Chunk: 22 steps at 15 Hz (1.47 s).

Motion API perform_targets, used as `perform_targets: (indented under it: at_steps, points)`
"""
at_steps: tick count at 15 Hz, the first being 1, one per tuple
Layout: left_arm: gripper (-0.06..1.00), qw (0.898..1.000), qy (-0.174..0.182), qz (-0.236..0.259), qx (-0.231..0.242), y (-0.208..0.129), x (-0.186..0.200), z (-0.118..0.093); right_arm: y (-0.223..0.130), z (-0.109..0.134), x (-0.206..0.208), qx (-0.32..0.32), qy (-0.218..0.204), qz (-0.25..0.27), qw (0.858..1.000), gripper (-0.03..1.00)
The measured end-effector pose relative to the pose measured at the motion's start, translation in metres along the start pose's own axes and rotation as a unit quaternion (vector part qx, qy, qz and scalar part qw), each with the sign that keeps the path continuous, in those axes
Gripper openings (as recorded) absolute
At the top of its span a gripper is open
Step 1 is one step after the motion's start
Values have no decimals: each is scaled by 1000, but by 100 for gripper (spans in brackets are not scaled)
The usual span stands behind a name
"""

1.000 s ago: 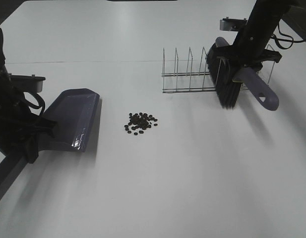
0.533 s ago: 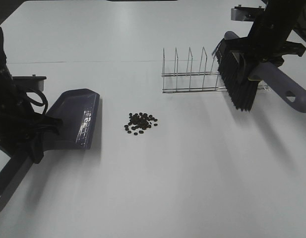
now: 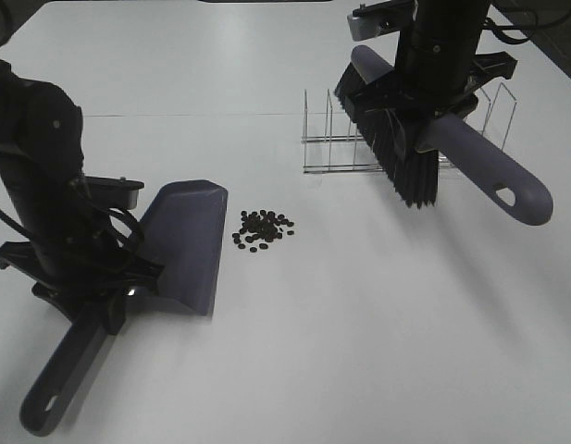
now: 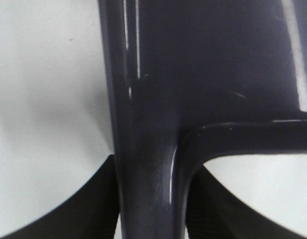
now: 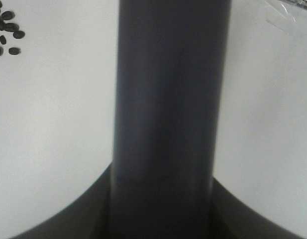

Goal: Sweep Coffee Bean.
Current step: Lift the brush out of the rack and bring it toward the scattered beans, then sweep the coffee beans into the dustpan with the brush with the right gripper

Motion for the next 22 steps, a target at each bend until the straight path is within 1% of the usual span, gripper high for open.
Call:
perform_targets:
  at_steps: [2,5,7,9,13,14,15,17,19,22]
  points:
    - [32,1000,2,8,13,2,-13,-3,-1,5,1,3,-6,-3,1000,32]
    - [32,999,-1,14,35,3,-16,-4,1,1,1,-2,-27,-9,1000,32]
    - [32,999,-1,16,39,3,-17,-4,1,-2,1,-1,-42,-13,999,32]
    - [32,999,-1,17,39,3,-17,-4,1,-3,1,-1,-44,-13,999,32]
    - [32,999,-1,17,40,3,-17,-4,-6,7,-12,12,-59,6,998,32]
    - [32,999,-1,17,41,3,-17,-4,-6,13,-22,25,-72,14,997,32]
    - [32,999,-1,17,41,3,-17,-4,-7,31,-46,45,-98,31,994,32]
    - [32,999,-1,17,41,3,-17,-4,-9,46,-72,57,-117,51,990,32]
    - [32,999,-1,17,41,3,-17,-4,-13,59,-88,63,-115,66,989,32]
    - [32,999,-2,16,41,3,-17,-4,-20,89,-97,70,-90,79,990,32]
Point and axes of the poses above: a point on each arm's last joint axis where the gripper is mounted, x pointing back along that axis away from the gripper, z along the wrist's bending axis when the last joint is at zero, y = z × x, the point moved 2 cm from there along -x, pointing out along that axis toward the gripper, and after that the axes turned 6 degrees about -x, right-handed, at the moved point
